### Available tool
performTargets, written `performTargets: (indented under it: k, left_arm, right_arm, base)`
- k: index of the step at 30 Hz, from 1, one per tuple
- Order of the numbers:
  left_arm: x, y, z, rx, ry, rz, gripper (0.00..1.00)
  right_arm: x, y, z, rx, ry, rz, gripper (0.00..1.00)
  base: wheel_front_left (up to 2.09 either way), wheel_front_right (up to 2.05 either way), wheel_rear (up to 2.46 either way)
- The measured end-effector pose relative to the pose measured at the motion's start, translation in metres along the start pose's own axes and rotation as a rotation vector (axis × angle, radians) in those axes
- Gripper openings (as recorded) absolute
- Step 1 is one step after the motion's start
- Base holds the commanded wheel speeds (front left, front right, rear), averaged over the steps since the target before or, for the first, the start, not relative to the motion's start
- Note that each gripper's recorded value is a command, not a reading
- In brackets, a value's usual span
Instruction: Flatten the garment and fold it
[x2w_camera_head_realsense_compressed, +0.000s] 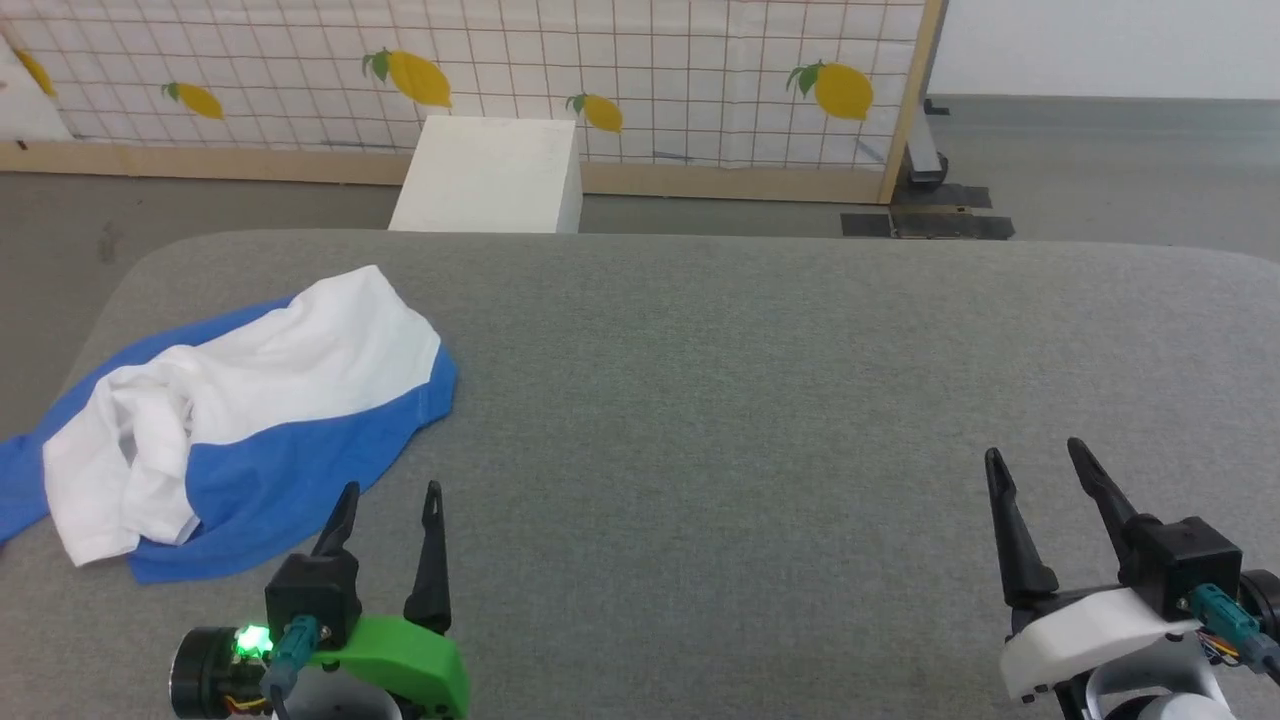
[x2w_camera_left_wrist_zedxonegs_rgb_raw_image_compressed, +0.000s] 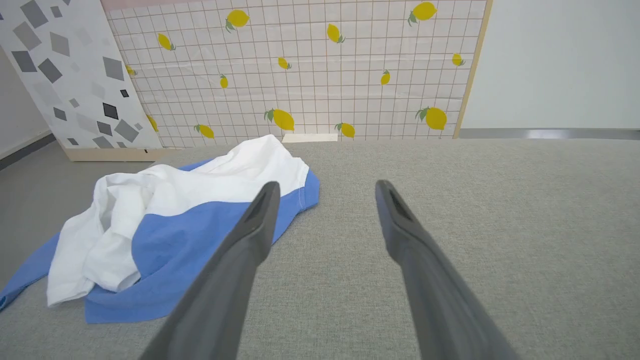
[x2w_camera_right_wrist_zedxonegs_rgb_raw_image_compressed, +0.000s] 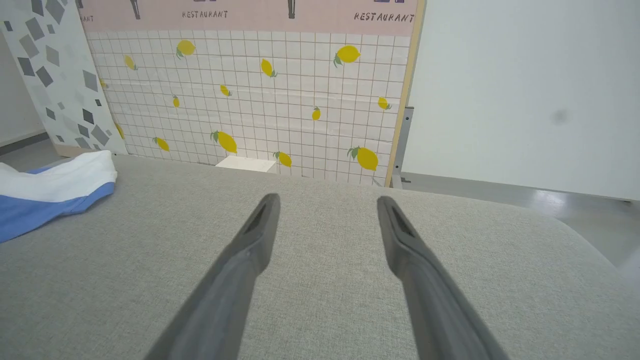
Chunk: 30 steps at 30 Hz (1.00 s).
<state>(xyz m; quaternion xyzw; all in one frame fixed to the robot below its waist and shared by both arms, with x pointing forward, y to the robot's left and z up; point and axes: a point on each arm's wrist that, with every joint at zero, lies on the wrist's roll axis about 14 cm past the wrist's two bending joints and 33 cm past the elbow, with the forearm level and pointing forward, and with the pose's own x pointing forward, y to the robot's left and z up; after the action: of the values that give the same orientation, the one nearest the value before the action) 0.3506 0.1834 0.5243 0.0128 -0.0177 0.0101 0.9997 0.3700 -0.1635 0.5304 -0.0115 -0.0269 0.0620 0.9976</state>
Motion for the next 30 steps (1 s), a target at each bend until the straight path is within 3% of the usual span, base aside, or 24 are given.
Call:
performTargets:
  k: [30]
  left_arm:
    - [-0.048, 0.046, -0.002, -0.014, -0.028, 0.169, 1.0]
  right_arm:
    - [0.017, 0.065, 0.003, 0.005, -0.044, 0.199, 1.0]
  base:
    - [0.0, 0.0, 0.0]
